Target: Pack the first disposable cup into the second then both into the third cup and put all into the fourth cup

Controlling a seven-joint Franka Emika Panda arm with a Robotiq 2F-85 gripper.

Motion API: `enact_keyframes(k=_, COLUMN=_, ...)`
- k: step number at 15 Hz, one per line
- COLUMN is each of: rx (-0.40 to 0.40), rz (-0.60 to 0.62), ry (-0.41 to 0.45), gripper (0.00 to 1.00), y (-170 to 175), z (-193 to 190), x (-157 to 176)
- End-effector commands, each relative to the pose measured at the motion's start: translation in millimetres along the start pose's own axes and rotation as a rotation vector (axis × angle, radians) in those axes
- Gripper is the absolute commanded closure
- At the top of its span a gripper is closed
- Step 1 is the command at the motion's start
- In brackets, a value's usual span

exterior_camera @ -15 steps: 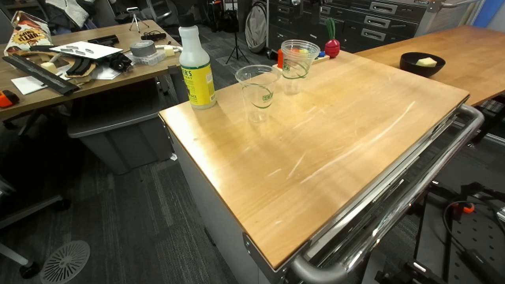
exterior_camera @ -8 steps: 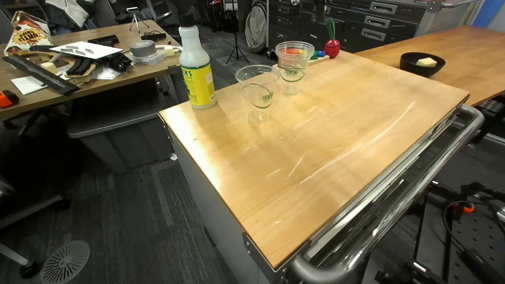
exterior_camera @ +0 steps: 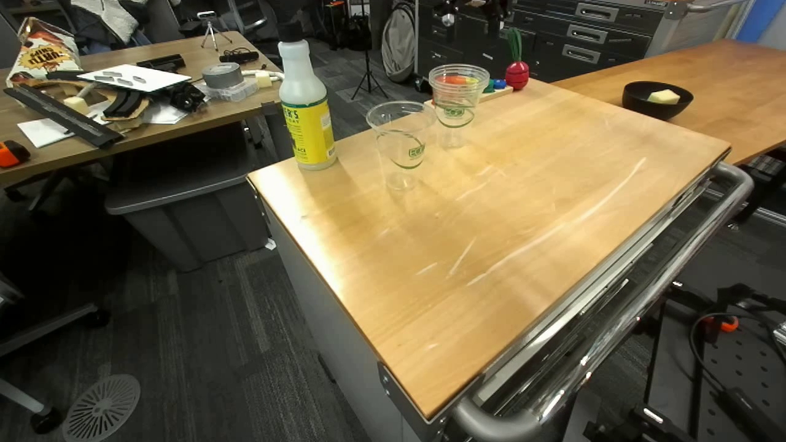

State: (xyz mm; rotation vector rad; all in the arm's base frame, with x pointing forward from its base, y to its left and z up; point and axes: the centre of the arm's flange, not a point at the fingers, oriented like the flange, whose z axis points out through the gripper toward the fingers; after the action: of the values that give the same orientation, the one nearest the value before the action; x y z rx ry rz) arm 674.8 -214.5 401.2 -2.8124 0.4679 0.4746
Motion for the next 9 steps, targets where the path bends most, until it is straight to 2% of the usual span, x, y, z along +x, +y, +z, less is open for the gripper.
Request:
enact_keyframes(k=1, rx=-0.023, rz=0.057, ry=0.063, gripper=0.0, y=1, z=-2, x=2)
enact_keyframes(k=9, rx=-0.028, rz=0.054, ry=0.184, gripper=0.0, y=-3, z=-4, x=-27)
